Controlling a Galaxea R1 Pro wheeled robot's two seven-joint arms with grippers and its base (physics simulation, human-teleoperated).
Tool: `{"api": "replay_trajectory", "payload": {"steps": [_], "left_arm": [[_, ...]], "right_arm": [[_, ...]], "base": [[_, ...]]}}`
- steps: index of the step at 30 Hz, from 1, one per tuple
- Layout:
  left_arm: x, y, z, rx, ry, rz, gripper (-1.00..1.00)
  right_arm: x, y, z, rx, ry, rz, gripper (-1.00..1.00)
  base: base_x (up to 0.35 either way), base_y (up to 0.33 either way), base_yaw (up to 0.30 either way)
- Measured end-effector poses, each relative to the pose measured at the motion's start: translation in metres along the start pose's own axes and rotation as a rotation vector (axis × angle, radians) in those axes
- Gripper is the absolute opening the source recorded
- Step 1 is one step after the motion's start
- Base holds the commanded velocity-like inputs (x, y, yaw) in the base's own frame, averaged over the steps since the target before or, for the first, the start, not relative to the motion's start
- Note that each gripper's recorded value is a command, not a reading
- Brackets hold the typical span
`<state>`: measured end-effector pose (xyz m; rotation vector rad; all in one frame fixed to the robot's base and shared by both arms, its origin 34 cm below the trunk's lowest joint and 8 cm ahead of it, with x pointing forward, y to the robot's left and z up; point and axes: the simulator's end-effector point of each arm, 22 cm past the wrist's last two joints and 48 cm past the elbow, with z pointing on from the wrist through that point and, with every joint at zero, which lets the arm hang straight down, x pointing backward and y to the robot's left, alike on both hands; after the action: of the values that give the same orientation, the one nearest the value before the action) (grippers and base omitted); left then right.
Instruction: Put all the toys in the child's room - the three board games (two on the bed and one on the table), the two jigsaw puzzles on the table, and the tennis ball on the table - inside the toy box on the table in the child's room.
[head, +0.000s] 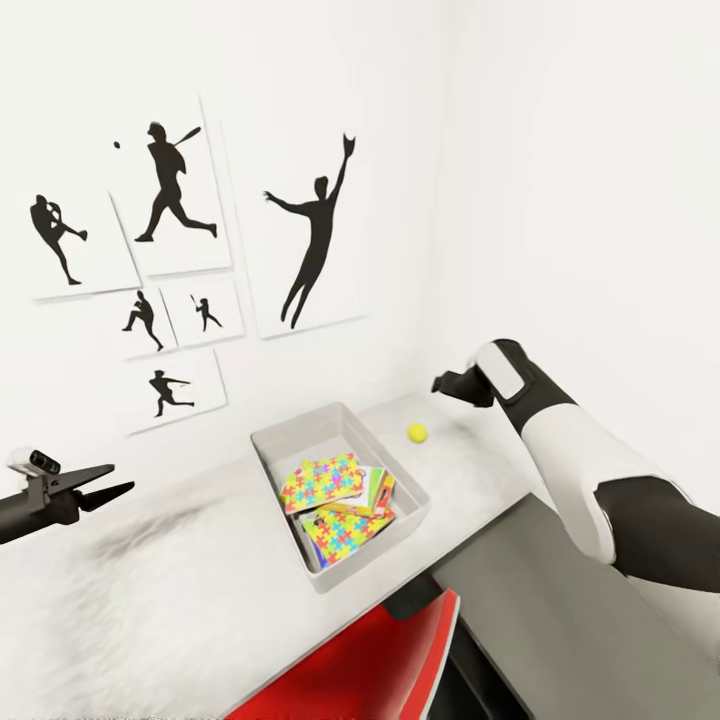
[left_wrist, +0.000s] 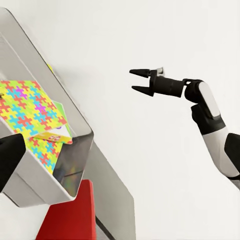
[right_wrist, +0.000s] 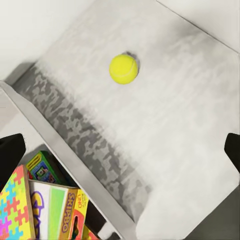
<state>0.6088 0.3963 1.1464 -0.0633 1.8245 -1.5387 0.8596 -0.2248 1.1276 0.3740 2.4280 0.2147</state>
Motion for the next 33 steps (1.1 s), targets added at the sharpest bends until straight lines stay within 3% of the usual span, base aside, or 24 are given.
{"api": "replay_trajectory", "payload": {"steps": [10, 33], "left_arm": [[0.004, 0.008, 0.003, -0.007, 0.012, -0.014, 1.0], [0.012, 0.026, 0.006, -0.025, 0.026, -0.047, 1.0]], "right_arm": [[0.001, 0.033, 0.002, -0.036, 0.003, -0.022, 1.0], [0.0, 0.029, 0.018, -0.028, 0.007, -0.023, 1.0]], "base": [[0.0, 0.0, 0.065], [0.0, 0.0, 0.045]]}}
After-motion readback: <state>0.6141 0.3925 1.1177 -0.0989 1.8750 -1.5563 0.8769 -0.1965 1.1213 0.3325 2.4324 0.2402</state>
